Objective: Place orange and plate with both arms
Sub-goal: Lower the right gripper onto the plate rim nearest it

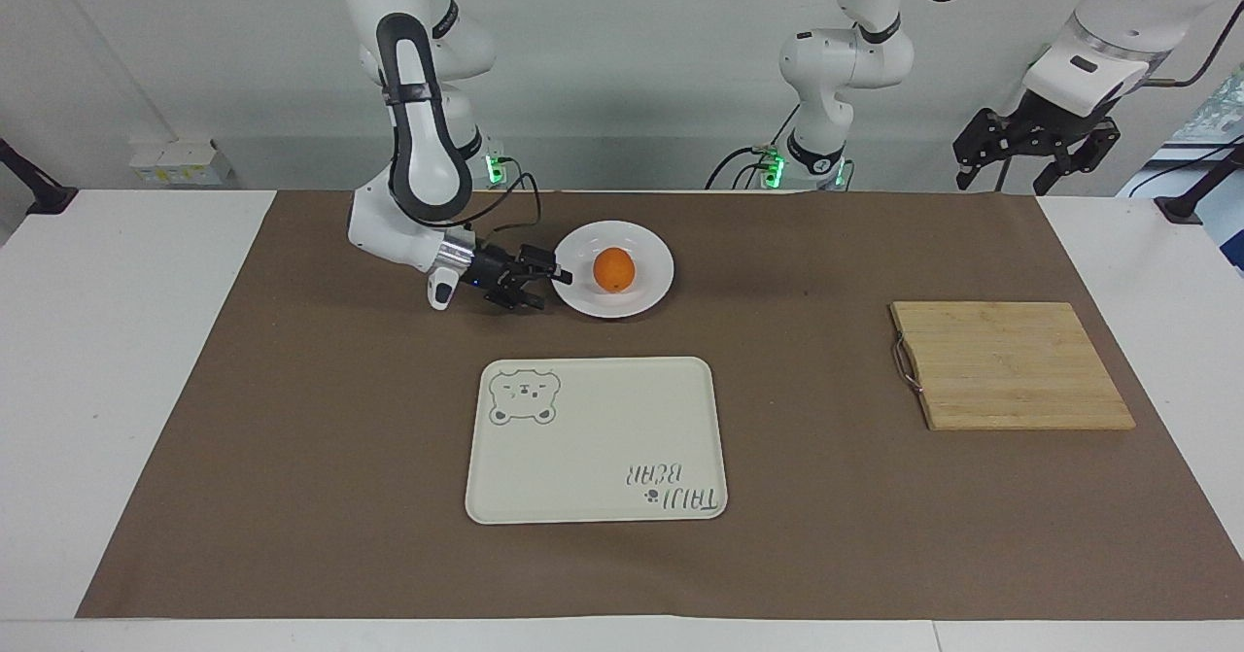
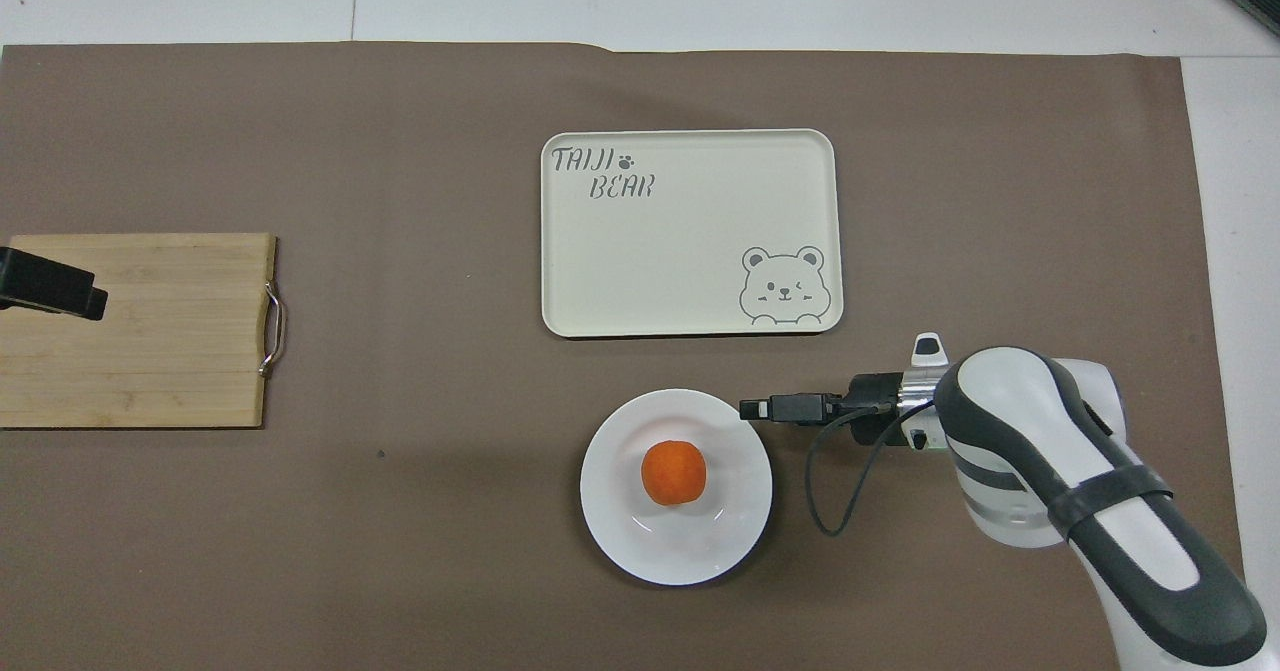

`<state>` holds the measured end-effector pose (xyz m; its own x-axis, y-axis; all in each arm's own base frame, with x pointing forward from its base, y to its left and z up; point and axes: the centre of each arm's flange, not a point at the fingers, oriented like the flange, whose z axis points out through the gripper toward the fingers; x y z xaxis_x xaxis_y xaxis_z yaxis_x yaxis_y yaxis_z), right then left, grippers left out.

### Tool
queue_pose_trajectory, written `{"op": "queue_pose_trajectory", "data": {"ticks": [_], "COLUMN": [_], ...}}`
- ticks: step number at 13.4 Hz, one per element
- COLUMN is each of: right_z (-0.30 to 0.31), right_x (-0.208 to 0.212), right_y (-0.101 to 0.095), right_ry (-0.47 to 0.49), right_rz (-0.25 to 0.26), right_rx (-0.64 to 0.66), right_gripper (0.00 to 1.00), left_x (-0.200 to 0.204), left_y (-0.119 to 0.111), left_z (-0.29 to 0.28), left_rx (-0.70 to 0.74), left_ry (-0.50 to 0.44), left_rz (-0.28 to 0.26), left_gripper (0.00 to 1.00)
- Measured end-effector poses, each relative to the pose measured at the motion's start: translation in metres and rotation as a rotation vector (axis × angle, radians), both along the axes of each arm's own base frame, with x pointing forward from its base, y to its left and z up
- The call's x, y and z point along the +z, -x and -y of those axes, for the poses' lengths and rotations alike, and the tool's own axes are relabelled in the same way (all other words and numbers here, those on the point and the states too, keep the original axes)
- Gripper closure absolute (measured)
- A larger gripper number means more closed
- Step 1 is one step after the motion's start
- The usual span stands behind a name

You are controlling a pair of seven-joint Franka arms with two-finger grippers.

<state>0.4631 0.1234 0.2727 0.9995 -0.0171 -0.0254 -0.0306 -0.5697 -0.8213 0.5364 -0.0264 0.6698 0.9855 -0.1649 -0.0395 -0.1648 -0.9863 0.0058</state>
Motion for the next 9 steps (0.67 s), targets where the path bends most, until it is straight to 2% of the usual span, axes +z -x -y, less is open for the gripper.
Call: {"op": "queue_pose_trajectory", "data": {"ticks": [9], "right_z": [0.0007], "right_x": [-0.0053], "right_y": [0.0037], "right_ry": [0.003], "right_rz": [-0.012], "right_rx": [0.000], "right_gripper": [0.00], "left_x": [0.0000], "left_y": [0.0001], "left_z": [-0.0001], "left_rx": [0.001], "left_ry": [0.000], "left_rz": [0.000], "left_gripper": [0.00]}}
